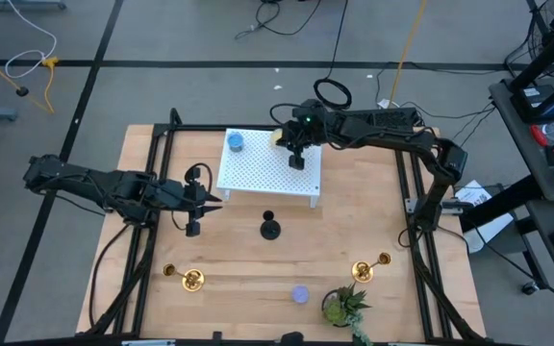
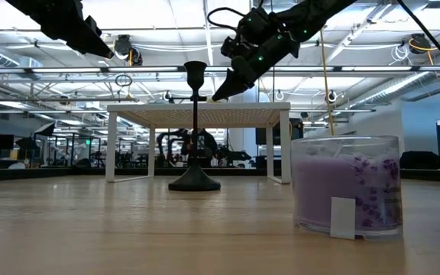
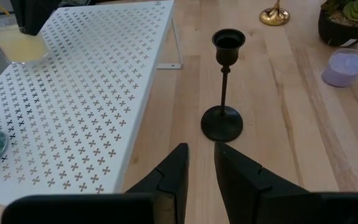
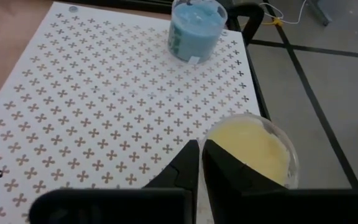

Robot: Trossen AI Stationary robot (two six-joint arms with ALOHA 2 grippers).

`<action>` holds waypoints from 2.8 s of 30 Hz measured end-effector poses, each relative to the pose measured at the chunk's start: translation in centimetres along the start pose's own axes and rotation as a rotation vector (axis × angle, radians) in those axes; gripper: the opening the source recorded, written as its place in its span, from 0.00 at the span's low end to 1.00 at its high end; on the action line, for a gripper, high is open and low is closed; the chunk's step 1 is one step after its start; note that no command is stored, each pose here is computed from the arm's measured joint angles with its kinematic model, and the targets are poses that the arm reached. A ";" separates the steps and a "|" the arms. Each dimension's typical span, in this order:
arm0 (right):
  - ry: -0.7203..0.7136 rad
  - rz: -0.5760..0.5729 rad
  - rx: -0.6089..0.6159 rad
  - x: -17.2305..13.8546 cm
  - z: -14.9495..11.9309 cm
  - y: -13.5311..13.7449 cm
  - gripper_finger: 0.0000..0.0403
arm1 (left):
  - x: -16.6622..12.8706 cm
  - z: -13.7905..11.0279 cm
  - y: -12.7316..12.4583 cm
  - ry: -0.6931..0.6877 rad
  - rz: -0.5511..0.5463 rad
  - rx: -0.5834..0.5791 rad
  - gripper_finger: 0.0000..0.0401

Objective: Pick & Place candle stick holders
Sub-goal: Put the yellow scented candle on the shelf, then put the violet scented candle on the shelf

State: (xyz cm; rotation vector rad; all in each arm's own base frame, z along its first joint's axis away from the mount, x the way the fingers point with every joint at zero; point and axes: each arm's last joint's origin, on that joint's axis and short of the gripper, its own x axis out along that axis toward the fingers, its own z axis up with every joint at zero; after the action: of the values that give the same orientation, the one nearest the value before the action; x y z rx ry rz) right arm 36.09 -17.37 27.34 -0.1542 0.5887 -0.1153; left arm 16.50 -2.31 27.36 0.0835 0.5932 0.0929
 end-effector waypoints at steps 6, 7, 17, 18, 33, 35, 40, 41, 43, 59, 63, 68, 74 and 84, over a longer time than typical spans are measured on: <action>0.000 0.001 -0.001 0.0 0.0 0.0 0.03 | 0.0 0.0 0.0 0.000 0.000 0.000 0.21; 0.000 0.001 -0.003 0.0 0.0 0.0 0.03 | 0.0 0.0 0.0 0.000 0.000 0.000 0.21; -0.001 0.003 -0.018 0.0 0.0 0.1 0.16 | 0.0 0.0 0.0 0.000 0.000 0.000 0.21; -0.001 0.003 -0.018 0.0 0.0 0.1 0.17 | 0.0 0.0 0.0 0.000 0.000 0.000 0.21; -0.065 0.013 -0.051 -2.0 2.0 1.6 0.31 | 0.0 0.0 0.0 0.000 0.000 -0.004 0.21; -0.087 0.034 -0.055 -2.7 2.9 2.8 0.33 | 0.0 0.0 0.0 0.000 0.000 -0.004 0.21; -0.111 0.150 -0.051 -3.9 4.7 7.6 0.36 | 0.0 0.0 0.0 0.000 0.000 -0.008 0.21; -0.102 0.182 -0.048 -4.0 4.9 8.7 0.36 | 0.0 0.0 0.0 0.000 0.000 -0.008 0.21; -0.079 0.246 -0.039 -4.0 5.1 11.2 0.37 | 0.0 0.0 0.0 0.000 0.000 -0.008 0.21; 0.180 0.571 0.009 -4.8 0.5 25.5 0.37 | 0.0 0.0 0.0 0.001 0.000 -0.007 0.21; 0.195 0.592 0.079 -4.3 -2.0 27.0 0.36 | 0.0 0.0 0.0 0.000 0.000 -0.008 0.21; 0.182 0.633 0.096 -4.4 -3.8 28.9 0.35 | 0.0 0.0 0.0 0.000 0.000 -0.035 0.21; 0.203 0.657 0.082 -3.2 -5.4 30.6 0.35 | 0.0 0.1 0.0 -0.006 0.000 -0.052 0.21; 0.244 0.705 0.102 -1.0 -6.9 31.8 0.35 | 0.0 0.4 0.0 -0.039 -0.003 -0.067 0.21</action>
State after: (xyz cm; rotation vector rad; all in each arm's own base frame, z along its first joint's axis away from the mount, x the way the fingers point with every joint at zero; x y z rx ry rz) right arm 33.45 13.23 16.59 0.1741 0.8482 0.5257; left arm 16.73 -2.36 27.67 0.0189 0.5512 0.1079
